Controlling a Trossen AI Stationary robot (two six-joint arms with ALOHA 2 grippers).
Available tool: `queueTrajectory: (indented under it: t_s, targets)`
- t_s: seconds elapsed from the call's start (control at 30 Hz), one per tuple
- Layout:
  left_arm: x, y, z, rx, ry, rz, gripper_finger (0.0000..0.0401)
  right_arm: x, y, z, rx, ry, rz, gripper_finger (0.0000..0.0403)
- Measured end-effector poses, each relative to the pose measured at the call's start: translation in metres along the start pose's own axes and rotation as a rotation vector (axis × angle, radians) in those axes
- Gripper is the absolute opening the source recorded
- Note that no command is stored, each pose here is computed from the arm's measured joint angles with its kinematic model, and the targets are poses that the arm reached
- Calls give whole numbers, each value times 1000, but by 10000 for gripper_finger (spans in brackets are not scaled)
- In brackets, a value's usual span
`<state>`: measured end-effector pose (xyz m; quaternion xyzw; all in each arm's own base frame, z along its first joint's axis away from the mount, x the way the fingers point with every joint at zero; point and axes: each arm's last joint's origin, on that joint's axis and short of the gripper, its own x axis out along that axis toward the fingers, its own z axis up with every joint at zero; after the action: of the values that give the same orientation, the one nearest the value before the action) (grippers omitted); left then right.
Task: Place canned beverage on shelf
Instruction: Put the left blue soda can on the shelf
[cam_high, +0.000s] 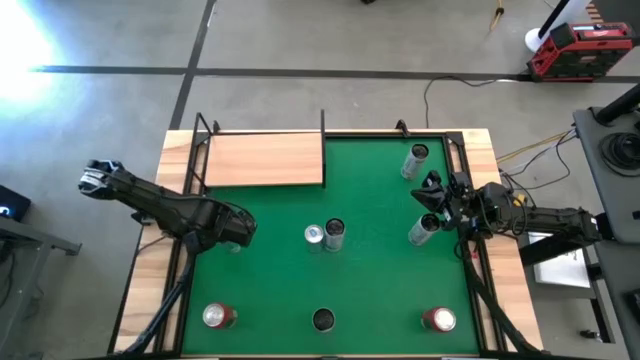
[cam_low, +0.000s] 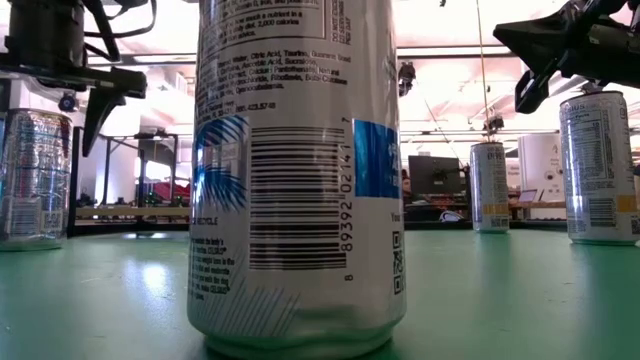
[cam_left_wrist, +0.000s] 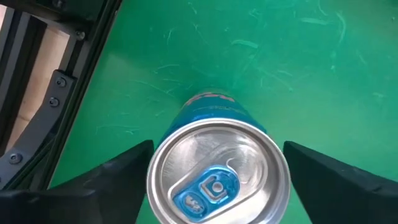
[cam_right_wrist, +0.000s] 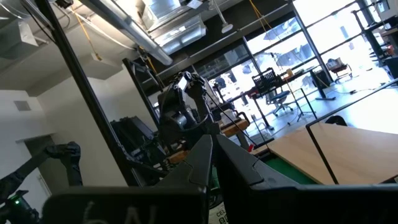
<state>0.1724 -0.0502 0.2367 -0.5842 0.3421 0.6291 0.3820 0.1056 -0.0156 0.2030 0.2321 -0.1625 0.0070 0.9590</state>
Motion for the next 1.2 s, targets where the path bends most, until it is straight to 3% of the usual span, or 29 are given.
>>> queueTrajectory:
  t_s: [0.23,0.33,0.47,0.9,1.2]
  targets:
    - [0,-1,-1,106,-6,-25,224,0,0,0,0,0,0,13]
    - [0,-3,-1,152,-12,-52,217,0,0,0,0,-1,0,13]
    - [0,-4,-1,132,-28,-73,217,0,0,0,0,0,0,13]
    - [-11,-4,1,-278,-21,-74,229,0,0,0,0,0,0,13]
    - [-28,-6,8,-603,-79,42,224,0,0,0,0,-1,0,13]
